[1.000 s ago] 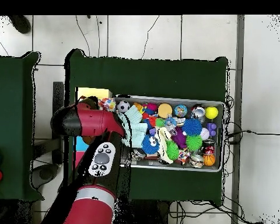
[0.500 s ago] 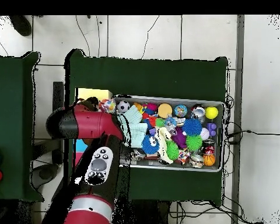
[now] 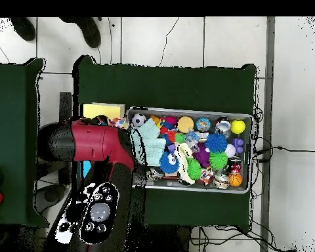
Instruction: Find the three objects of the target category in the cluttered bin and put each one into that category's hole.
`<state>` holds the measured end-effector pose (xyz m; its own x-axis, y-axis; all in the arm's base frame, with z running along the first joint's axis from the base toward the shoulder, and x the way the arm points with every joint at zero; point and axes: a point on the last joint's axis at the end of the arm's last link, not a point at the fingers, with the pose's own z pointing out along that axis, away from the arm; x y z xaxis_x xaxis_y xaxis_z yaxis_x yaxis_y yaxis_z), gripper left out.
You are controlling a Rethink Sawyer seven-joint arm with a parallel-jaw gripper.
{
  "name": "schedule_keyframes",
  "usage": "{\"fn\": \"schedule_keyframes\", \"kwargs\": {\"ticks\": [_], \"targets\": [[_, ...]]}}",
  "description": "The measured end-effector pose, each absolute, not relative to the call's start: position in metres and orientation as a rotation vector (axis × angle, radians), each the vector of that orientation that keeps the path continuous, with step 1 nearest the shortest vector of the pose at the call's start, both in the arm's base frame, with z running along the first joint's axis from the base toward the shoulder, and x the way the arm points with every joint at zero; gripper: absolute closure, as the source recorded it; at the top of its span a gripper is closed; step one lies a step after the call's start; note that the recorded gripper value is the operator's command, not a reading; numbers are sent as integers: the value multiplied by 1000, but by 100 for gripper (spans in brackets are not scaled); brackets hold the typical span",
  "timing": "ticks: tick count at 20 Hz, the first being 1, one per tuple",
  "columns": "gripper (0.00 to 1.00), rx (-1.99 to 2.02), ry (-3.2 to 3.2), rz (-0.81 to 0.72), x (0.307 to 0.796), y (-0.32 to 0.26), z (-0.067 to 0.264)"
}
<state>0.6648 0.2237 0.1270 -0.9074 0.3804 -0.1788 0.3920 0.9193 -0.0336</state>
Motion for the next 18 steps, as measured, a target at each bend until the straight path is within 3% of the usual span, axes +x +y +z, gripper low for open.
{"fn": "schedule_keyframes", "kwargs": {"ticks": [18], "targets": [[0,600,2861,-66,670,218,168]]}}
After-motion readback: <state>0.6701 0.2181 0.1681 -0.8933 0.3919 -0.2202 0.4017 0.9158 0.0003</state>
